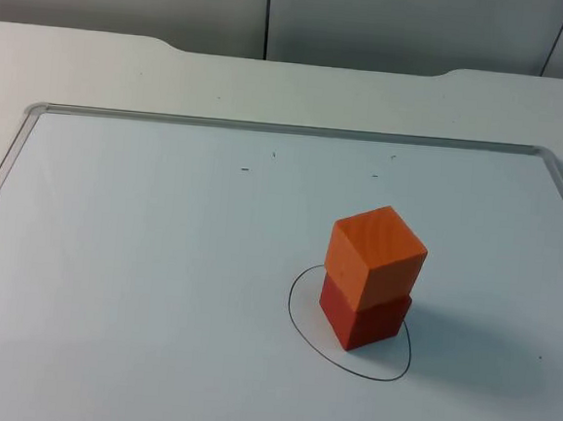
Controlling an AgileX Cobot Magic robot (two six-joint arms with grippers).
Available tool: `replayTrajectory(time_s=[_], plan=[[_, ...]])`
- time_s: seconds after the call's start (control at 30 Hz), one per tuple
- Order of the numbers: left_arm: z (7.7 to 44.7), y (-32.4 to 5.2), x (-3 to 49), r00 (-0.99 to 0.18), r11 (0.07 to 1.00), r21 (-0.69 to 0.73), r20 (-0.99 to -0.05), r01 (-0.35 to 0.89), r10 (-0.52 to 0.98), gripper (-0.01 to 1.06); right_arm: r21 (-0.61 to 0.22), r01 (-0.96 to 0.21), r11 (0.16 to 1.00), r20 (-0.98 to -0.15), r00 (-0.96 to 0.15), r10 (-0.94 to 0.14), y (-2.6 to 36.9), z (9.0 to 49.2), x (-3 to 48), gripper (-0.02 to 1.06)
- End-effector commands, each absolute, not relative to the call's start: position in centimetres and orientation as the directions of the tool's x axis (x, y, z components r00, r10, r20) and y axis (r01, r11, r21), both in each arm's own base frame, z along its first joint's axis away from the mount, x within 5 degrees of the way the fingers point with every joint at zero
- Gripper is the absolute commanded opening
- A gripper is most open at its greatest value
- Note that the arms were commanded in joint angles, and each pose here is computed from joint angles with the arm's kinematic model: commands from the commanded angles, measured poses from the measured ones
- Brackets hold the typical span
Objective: Pick up one cube with the left hand and another cube with the right hand. First place the cube in the right hand at the target position, then stack the cube in the left hand on top.
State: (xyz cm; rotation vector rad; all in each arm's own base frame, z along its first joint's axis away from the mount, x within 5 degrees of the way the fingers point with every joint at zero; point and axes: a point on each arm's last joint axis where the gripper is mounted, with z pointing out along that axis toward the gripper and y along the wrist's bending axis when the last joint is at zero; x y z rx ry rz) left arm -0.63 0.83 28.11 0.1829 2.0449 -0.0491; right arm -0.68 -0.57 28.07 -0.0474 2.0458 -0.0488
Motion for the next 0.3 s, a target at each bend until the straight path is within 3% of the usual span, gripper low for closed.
replayTrajectory(time_s=[0.0,0.27], plan=[[27.97,0.82,-0.61,-0.451,0.993,0.041,-0.888,0.106,0.085,1.05,-0.057,-0.005,0.998,-0.886,-0.461,-0.053,-0.58,27.85,-0.63,1.05],[27.97,0.72,-0.72,-0.459,0.998,0.041,-0.888,-0.038,0.020,1.05,-0.057,-0.005,0.998,-0.886,-0.461,-0.053,-0.58,27.85,-0.63,1.05]])
